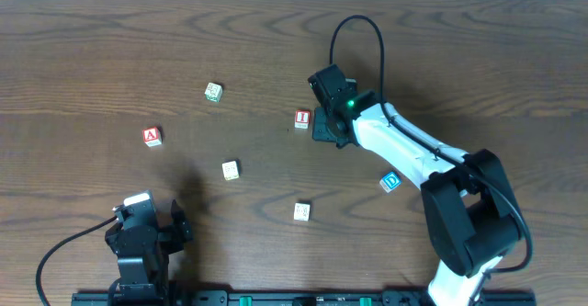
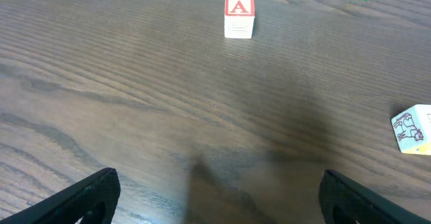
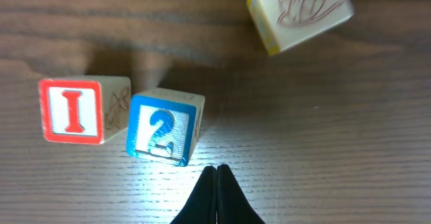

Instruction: Spell out Ai2

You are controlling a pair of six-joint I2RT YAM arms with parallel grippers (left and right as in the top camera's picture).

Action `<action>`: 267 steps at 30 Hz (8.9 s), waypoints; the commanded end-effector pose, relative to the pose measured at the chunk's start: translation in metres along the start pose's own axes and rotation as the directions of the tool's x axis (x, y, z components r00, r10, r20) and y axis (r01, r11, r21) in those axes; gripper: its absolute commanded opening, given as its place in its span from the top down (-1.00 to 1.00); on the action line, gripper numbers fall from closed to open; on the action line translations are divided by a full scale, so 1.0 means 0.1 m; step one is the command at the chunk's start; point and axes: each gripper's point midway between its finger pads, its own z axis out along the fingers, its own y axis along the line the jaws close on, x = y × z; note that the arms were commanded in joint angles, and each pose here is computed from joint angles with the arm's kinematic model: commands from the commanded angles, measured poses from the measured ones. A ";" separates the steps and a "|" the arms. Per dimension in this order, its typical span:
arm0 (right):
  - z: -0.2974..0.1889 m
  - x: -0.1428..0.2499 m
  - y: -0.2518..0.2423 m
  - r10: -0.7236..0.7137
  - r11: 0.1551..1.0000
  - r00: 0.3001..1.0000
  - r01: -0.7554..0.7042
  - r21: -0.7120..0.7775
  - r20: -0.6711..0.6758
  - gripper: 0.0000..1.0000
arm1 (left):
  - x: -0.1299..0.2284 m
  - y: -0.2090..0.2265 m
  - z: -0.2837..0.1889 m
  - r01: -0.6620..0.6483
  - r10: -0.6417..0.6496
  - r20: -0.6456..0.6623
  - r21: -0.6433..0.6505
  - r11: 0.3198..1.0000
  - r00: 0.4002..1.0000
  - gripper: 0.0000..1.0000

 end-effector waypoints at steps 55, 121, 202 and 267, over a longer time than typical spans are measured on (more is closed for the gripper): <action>0.22 -0.23 0.07 0.016 0.999 0.995 -0.012 -0.048 0.095 0.97 | 0.09 0.02 0.03 -0.018 0.017 -0.027 -0.012 1.000 0.999 -0.91; -1.55 0.55 -1.26 0.267 0.964 0.795 -0.215 -0.159 0.544 -0.99 | 0.09 0.02 0.03 -0.018 0.017 -0.027 -0.012 1.000 0.999 -0.91; -1.53 0.58 -1.28 0.260 0.966 0.804 -0.216 -0.146 0.534 -0.99 | -0.72 -0.18 1.81 0.016 -0.086 -0.606 -0.121 0.993 0.791 -0.93; -1.53 0.58 -1.28 0.260 0.966 0.804 -0.216 -0.146 0.534 -0.98 | -1.23 -0.74 1.89 0.025 0.018 -0.576 0.067 0.997 0.817 0.89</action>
